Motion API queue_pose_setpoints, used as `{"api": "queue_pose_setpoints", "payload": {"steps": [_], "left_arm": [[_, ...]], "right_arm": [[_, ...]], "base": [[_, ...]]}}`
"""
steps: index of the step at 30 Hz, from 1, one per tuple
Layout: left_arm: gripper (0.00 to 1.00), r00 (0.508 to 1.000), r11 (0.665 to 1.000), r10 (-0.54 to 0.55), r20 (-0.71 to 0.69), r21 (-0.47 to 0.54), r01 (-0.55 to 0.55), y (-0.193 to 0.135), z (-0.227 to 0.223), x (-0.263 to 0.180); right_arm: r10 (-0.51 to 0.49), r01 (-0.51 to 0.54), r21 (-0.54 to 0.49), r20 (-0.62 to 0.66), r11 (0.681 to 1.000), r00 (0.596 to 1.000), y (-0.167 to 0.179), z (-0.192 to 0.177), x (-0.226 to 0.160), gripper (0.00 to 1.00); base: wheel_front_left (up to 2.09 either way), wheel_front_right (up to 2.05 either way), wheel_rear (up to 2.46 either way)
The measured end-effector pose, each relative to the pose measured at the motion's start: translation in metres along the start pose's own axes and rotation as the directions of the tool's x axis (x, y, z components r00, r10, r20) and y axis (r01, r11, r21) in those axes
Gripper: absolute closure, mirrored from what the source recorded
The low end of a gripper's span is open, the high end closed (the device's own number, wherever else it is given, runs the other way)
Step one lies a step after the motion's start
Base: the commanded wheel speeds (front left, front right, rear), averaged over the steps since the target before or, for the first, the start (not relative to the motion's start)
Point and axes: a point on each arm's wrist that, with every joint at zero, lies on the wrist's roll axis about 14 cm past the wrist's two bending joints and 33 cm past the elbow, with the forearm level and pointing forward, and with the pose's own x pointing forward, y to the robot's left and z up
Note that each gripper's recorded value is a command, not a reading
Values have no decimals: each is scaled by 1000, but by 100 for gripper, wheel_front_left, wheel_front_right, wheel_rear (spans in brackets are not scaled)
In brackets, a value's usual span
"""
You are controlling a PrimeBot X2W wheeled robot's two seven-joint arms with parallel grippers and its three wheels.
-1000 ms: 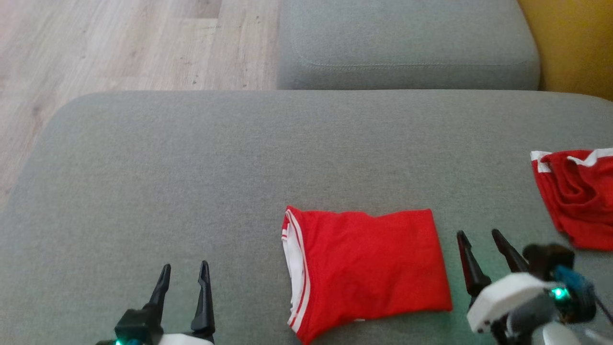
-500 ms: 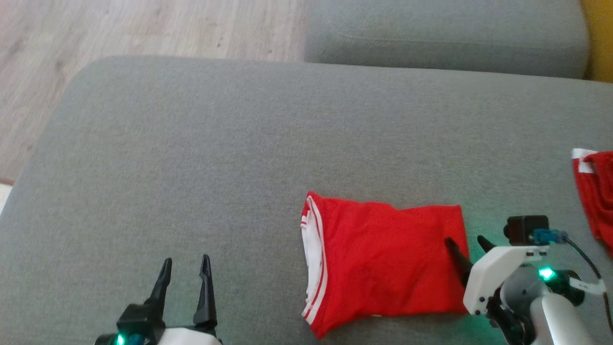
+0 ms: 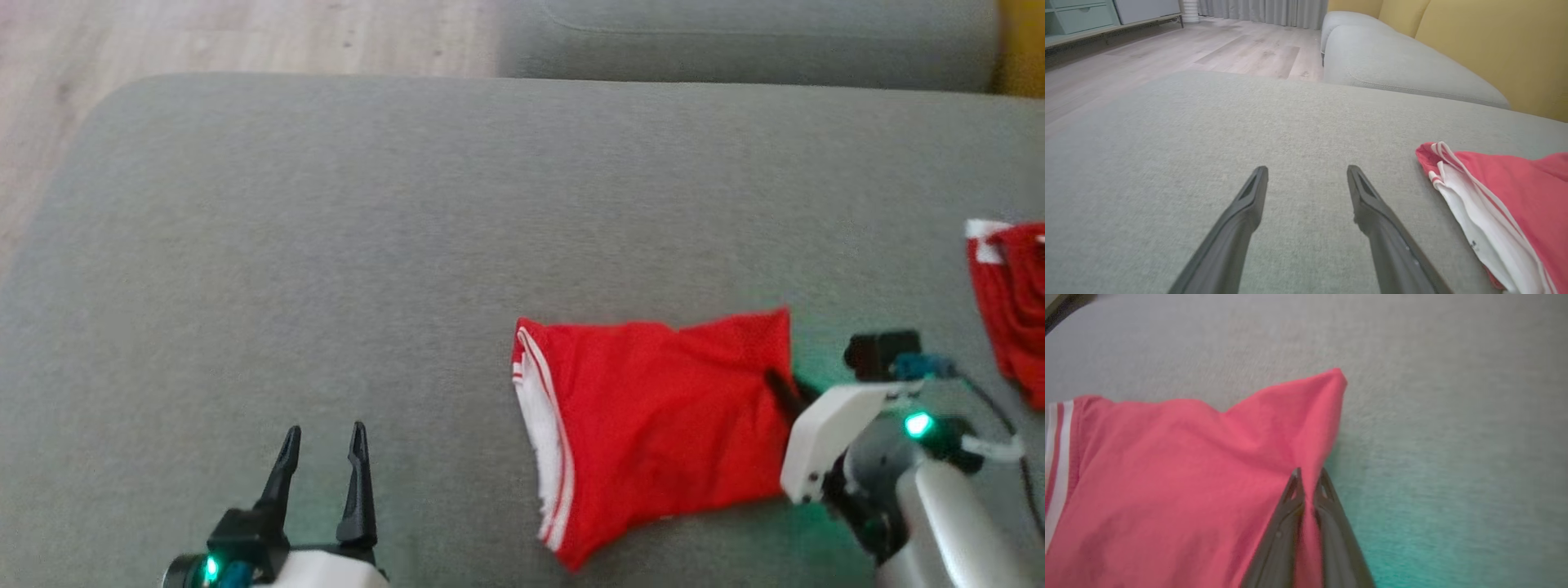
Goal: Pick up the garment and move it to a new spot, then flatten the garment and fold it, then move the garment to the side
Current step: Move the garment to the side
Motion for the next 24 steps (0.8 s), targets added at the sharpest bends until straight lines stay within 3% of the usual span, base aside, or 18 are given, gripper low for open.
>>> {"api": "queue_pose_setpoints", "payload": {"steps": [7, 12, 20, 24], "left_arm": [[0, 994, 993, -112, 7, 25, 112, -33, 7, 24], [0, 976, 975, -219, -12, 44, 219, -66, 5, 42], [0, 900, 896, -432, -53, 90, 435, -138, 2, 79], [0, 873, 870, -478, -96, 87, 486, -155, -11, 85]], "right_arm": [[-160, 160, 17, 166, 987, 973, -65, 48, -30, 100], [-288, 280, 70, 215, 958, 933, -111, 52, -66, 100], [-480, 445, 185, 239, 876, 844, -171, 42, -121, 100], [-528, 487, 213, 229, 847, 818, -187, 35, -132, 100]], "base": [[0, 0, 0], [0, 0, 0], [0, 0, 0], [0, 0, 0]]}}
